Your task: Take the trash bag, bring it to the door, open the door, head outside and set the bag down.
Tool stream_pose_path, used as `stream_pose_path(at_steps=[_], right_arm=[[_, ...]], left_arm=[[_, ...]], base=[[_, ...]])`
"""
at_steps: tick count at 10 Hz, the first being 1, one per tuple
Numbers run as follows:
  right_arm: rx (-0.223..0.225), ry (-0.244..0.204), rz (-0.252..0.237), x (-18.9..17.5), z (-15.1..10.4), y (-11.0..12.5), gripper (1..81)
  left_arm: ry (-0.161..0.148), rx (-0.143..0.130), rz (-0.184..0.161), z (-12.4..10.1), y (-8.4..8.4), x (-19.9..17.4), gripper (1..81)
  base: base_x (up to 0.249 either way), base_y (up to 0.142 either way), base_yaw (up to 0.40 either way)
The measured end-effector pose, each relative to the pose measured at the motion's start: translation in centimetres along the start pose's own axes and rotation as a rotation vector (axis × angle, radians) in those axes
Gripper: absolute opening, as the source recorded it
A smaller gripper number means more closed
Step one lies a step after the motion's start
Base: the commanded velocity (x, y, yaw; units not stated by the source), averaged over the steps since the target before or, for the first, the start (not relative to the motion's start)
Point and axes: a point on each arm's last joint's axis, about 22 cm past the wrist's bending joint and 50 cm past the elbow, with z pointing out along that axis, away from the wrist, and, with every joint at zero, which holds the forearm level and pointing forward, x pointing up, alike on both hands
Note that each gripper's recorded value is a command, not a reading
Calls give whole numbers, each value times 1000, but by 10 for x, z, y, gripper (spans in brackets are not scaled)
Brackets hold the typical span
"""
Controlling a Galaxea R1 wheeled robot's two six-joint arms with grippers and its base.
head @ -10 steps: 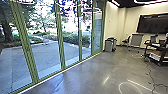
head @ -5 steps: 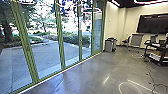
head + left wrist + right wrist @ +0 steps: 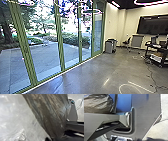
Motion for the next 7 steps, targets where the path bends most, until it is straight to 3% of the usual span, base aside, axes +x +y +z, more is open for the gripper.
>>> stream_pose_path(at_steps=[7], right_arm=[[3,2,0,0,0,-2,811]], left_arm=[[0,0,0,0,0,-1,10]], base=[[126,-10,0]])
